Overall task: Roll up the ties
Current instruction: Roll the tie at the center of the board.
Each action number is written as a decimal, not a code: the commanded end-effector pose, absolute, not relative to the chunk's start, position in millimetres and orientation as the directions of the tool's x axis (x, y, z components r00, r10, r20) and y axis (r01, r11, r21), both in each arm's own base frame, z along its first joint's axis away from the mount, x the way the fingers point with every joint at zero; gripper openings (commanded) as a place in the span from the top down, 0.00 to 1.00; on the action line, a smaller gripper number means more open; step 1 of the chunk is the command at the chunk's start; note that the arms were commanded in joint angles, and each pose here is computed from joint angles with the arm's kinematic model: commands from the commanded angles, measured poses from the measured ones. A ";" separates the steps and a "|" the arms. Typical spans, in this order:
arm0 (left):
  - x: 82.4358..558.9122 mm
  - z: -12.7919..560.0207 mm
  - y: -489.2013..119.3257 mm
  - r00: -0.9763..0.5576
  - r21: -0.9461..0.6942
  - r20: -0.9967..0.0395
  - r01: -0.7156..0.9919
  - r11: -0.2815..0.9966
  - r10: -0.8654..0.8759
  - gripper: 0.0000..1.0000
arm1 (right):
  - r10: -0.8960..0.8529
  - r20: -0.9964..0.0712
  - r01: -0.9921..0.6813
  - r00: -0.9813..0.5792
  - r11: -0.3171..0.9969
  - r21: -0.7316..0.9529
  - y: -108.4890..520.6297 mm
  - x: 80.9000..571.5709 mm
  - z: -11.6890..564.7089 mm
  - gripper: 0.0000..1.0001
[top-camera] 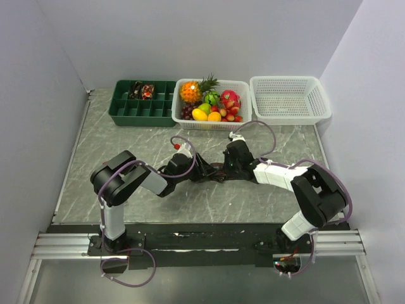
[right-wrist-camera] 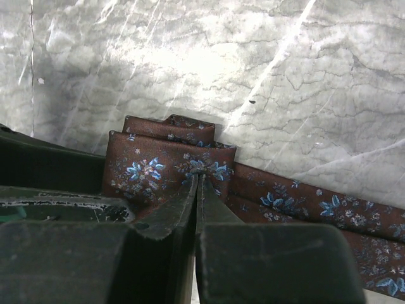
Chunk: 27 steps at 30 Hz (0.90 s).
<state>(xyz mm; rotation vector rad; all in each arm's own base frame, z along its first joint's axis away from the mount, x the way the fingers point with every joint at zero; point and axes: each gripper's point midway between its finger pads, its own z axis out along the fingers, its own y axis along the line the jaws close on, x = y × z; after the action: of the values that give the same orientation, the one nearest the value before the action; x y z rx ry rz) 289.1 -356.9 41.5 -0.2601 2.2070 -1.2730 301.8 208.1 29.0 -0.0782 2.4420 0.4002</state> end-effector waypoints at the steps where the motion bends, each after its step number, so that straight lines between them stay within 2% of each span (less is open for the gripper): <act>1: 285.0 42.3 -363.4 -0.826 -0.875 -0.353 0.126 0.468 -0.438 0.49 | 0.038 -0.552 -0.106 -0.833 0.968 0.226 193.6 274.4 2.3 0.99; 9: 286.4 53.1 -364.3 -0.803 -0.884 -0.374 0.159 0.439 -0.463 0.64 | 0.078 -0.588 -0.100 -0.805 0.959 0.264 196.8 270.5 7.7 1.00; 10: 285.2 54.6 -364.5 -0.803 -0.885 -0.377 0.165 0.436 -0.462 0.74 | 0.082 -0.601 -0.110 -0.795 0.955 0.275 199.9 271.6 10.9 1.00; 12: 285.9 59.0 -364.6 -0.799 -0.884 -0.387 0.180 0.431 -0.460 0.85 | 0.086 -0.616 -0.128 -0.783 0.947 0.295 203.2 271.4 16.5 1.00; 13: 288.0 61.2 -365.9 -0.798 -0.883 -0.392 0.185 0.432 -0.459 0.95 | 0.088 -0.625 -0.136 -0.776 0.944 0.302 205.0 273.0 19.2 1.00; 14: 287.3 58.1 -365.1 -0.803 -0.877 -0.390 0.175 0.447 -0.451 0.99 | 0.093 -0.627 -0.148 -0.773 0.936 0.320 208.8 273.2 23.9 1.00; 23: 290.9 57.0 -356.6 -0.790 -0.830 -0.440 0.176 0.529 -0.428 0.99 | 0.142 -0.706 -0.191 -0.694 0.909 0.370 213.8 287.4 76.1 1.00; 27: 292.0 57.7 -351.3 -0.781 -0.796 -0.475 0.185 0.576 -0.406 0.99 | 0.145 -0.710 -0.205 -0.689 0.900 0.383 214.2 285.9 86.7 1.00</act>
<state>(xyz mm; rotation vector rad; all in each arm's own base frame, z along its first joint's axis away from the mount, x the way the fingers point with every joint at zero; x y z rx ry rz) 283.3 -352.4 41.0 -0.2305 2.2024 -1.2610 285.2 212.0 67.1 -0.0236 2.3047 0.5308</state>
